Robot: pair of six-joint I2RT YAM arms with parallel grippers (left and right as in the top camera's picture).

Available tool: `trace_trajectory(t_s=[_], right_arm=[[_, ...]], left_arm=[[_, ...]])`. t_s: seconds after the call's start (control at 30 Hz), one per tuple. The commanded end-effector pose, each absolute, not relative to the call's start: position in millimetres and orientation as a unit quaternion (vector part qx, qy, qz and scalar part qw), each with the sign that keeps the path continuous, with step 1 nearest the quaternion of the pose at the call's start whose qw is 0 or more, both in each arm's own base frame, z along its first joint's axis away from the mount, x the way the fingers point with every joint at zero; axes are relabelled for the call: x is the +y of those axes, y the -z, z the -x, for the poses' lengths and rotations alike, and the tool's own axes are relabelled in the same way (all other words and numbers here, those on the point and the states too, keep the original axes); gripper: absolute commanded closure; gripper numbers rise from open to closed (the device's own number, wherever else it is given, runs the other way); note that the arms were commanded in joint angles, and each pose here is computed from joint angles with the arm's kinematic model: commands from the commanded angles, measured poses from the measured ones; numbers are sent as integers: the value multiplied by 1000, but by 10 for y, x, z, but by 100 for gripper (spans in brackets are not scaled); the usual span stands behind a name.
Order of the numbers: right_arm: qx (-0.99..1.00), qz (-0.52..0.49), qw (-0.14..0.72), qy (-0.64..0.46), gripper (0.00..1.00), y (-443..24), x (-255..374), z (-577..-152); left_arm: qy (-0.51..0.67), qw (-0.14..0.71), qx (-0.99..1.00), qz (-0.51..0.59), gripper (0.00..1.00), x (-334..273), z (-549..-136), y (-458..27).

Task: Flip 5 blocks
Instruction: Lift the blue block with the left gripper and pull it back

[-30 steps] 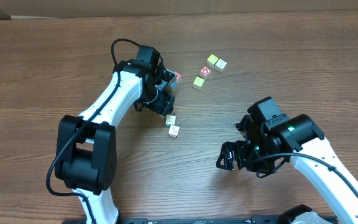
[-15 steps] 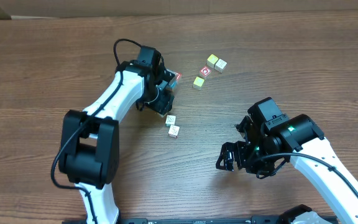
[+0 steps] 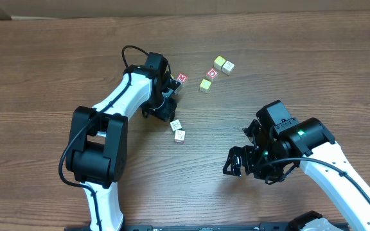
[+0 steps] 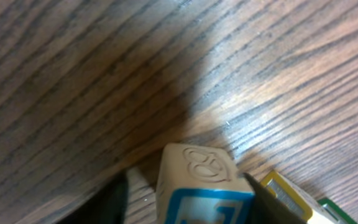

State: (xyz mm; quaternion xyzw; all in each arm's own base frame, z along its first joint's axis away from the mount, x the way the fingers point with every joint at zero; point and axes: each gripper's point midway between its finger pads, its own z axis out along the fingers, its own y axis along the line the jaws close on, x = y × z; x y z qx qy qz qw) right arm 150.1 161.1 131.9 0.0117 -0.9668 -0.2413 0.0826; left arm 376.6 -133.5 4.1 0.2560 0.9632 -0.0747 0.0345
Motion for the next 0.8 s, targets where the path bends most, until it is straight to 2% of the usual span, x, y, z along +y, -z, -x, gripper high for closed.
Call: trace_trajectory(t_s=[0.0,0.1,0.17,0.23,0.37,0.53,0.77], right_arm=[[-965,-17,66,254,0,-1423,1666,-1562],[-965,-17,64,254,0,-1423,1668,-1569],[-965,-17,64,255,0,-1424,1670,-1571],[-965,-17,63,255,0,-1424,1671,-1574],[-965,-17,63,255,0,-1424,1670,-1574],[-965,-18,60,256,0,-1425,1676,-1588],[-965,-20,53,257,0,-1426,1685,-1620]], left_arm=[[75,28,966,-246,62,-1332,-3777,15],[75,27,968,-239,66,-1332,-3779,14],[75,27,969,-232,74,-1331,-3777,14],[74,25,974,-215,86,-1325,-3779,14],[52,18,988,-143,94,-1233,-3778,13],[52,7,995,-89,96,-1197,-3706,-88],[45,63,996,-55,96,-1128,-3717,-679]])
